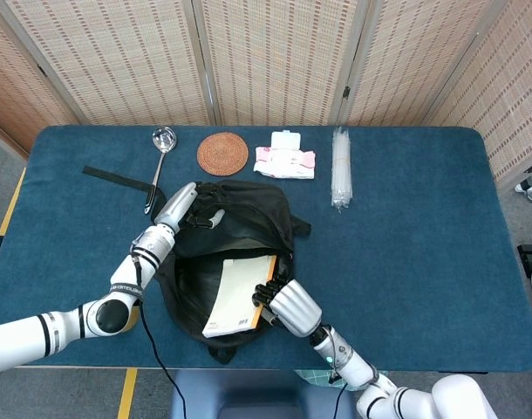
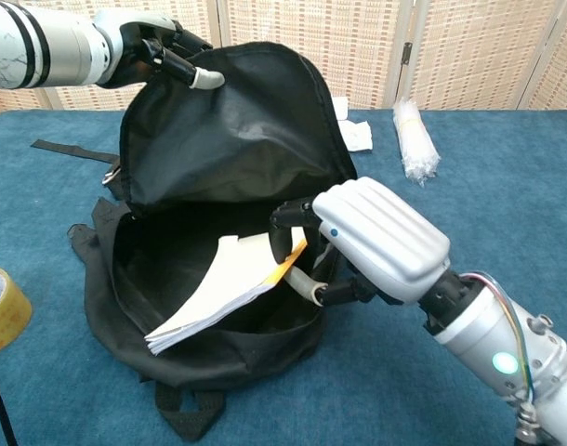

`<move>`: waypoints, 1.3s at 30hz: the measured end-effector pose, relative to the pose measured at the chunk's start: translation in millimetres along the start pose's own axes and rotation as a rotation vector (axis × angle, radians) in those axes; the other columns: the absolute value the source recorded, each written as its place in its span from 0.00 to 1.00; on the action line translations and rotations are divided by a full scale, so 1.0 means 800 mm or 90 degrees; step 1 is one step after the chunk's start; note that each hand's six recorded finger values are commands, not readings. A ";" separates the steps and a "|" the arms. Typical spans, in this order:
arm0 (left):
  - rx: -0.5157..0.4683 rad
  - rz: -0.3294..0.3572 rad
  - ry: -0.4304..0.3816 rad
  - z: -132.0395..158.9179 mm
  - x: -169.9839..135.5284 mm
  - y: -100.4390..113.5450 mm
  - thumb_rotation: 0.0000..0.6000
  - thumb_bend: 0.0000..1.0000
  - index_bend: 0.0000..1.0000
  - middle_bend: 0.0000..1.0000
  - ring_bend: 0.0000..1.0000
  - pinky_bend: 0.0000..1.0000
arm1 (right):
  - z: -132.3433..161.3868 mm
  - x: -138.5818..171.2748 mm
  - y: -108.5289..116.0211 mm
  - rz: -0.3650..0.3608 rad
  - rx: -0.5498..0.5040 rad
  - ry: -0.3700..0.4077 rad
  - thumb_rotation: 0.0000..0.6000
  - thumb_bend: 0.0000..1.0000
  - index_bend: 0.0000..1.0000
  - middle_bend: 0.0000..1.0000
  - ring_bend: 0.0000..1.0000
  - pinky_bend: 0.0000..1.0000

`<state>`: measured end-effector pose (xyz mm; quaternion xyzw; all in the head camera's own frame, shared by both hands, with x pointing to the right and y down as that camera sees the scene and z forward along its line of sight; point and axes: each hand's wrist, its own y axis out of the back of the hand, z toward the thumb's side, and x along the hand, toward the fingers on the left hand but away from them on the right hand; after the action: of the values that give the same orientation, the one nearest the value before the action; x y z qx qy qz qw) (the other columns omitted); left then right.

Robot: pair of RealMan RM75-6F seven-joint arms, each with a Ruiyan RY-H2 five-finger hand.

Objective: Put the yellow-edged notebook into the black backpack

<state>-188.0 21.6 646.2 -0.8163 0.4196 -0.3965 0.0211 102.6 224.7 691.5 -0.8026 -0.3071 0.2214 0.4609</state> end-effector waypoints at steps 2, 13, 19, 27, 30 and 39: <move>-0.001 -0.001 -0.001 0.001 -0.001 0.000 1.00 0.56 0.68 0.34 0.27 0.05 | -0.004 -0.008 -0.002 0.007 0.028 0.000 1.00 0.46 0.89 0.54 0.58 0.53; -0.007 -0.010 -0.007 0.005 -0.006 -0.002 1.00 0.56 0.68 0.34 0.27 0.04 | -0.015 -0.057 -0.017 0.031 0.124 -0.016 1.00 0.46 0.89 0.54 0.58 0.53; -0.009 -0.015 -0.009 0.008 -0.008 -0.002 1.00 0.56 0.68 0.34 0.27 0.04 | -0.017 -0.079 -0.026 0.034 0.148 -0.030 1.00 0.46 0.89 0.54 0.58 0.53; -0.012 -0.018 -0.011 0.012 -0.012 -0.003 1.00 0.56 0.68 0.34 0.27 0.04 | -0.013 -0.103 -0.039 0.048 0.193 -0.034 1.00 0.46 0.89 0.54 0.58 0.53; -0.013 -0.016 -0.010 0.012 -0.013 -0.002 1.00 0.56 0.68 0.34 0.27 0.04 | -0.015 -0.109 -0.044 0.056 0.214 -0.038 1.00 0.46 0.88 0.53 0.57 0.52; -0.020 -0.012 -0.006 0.009 -0.013 0.003 1.00 0.56 0.63 0.34 0.26 0.03 | -0.019 -0.105 -0.044 0.068 0.211 -0.052 1.00 0.43 0.34 0.33 0.44 0.43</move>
<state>-188.2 25.1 633.4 -0.8222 0.4178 -0.3864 0.0067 42.5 170.2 735.5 -0.7213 -0.2418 0.3255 0.5615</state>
